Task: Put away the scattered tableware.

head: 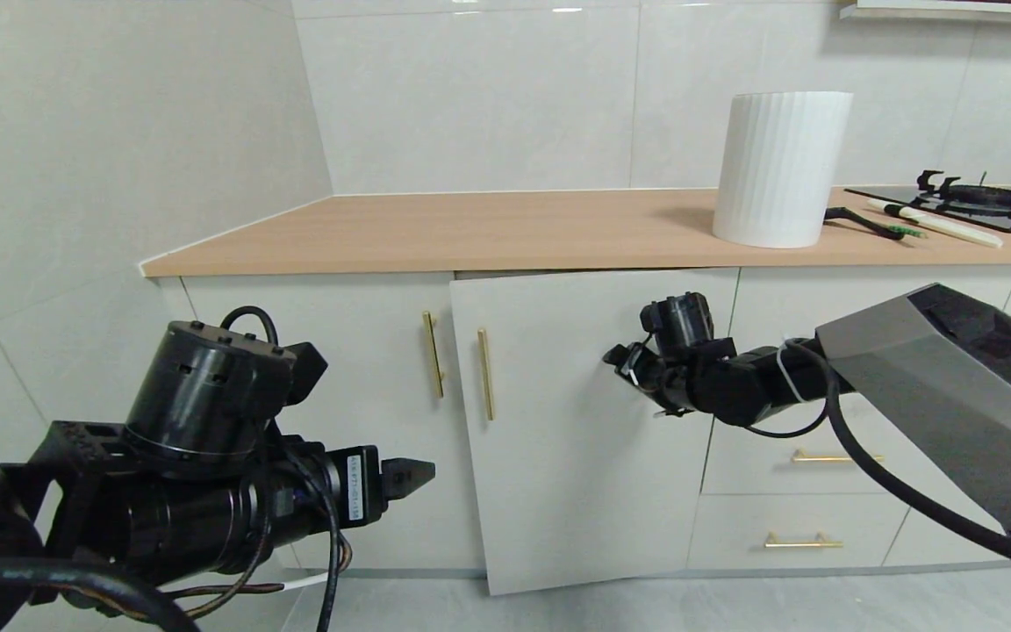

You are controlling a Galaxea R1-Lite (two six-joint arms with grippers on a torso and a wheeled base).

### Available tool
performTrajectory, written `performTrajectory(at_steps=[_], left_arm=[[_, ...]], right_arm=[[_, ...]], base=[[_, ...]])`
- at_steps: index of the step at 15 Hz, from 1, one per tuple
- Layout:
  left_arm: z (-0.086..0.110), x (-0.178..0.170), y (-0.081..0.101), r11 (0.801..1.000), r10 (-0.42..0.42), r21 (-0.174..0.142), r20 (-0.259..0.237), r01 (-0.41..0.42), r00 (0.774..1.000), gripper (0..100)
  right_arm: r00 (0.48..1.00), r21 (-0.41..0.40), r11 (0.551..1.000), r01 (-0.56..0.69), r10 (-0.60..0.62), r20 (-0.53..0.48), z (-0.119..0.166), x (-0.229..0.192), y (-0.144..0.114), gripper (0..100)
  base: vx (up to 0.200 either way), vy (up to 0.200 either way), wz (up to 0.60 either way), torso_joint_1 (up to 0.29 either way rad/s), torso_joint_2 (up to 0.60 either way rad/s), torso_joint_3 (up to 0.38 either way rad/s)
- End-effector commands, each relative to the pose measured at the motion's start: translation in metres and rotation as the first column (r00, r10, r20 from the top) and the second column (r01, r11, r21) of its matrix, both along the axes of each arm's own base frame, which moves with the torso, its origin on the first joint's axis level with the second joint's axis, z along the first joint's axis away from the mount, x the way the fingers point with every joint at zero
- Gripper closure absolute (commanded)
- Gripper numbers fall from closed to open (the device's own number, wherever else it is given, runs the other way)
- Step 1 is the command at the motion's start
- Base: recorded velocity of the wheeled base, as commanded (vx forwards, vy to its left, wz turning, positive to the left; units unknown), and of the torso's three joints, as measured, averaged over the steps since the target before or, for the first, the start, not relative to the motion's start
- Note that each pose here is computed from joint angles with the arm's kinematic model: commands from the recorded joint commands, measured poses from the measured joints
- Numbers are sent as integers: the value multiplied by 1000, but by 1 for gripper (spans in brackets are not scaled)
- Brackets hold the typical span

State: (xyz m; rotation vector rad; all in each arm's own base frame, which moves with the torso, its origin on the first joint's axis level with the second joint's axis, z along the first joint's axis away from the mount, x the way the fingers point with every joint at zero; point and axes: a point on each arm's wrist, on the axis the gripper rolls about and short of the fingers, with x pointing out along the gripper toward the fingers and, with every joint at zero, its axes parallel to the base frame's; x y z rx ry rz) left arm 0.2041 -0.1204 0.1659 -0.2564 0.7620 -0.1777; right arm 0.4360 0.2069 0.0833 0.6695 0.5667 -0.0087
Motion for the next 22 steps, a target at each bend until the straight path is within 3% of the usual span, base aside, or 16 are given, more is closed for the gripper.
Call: performTrajectory(at_steps=[1,13,15,17,20,22], left_arm=[[-1,1,0,1000,1,2,-3,-1,1000,0],[0,0,0,1000,1,0,1,-1,1000,0],[5,-1,1,1000,5,-11,20,-5,1000,0],[15,-5,4,999,7,-41,70,-4,998,0],[43,-22,15,994,19,-108,209,4,978,0],[62,-42,32,995,36,-104,315,-3,948,0]], right_arm=[[999,-8,999,33,-33,5,-9,9,-2,0],[996,5,996,87,-87,30,1,14,-8,0],[998,13,998,59,-59,39,33,-12,-14,0],[997,24,1000,-14,12,79,76,-47,-20,0],[977,-40,994,-106,112,182,138,-128,-51,0],[959,-83,989,-122,139,246,162,-179,-78,0]], base=[[0,0,0,0,0,0],[0,0,0,0,0,0],[0,0,0,0,0,0],[0,0,0,0,0,0],[0,0,0,0,0,0],[0,0,0,0,0,0]])
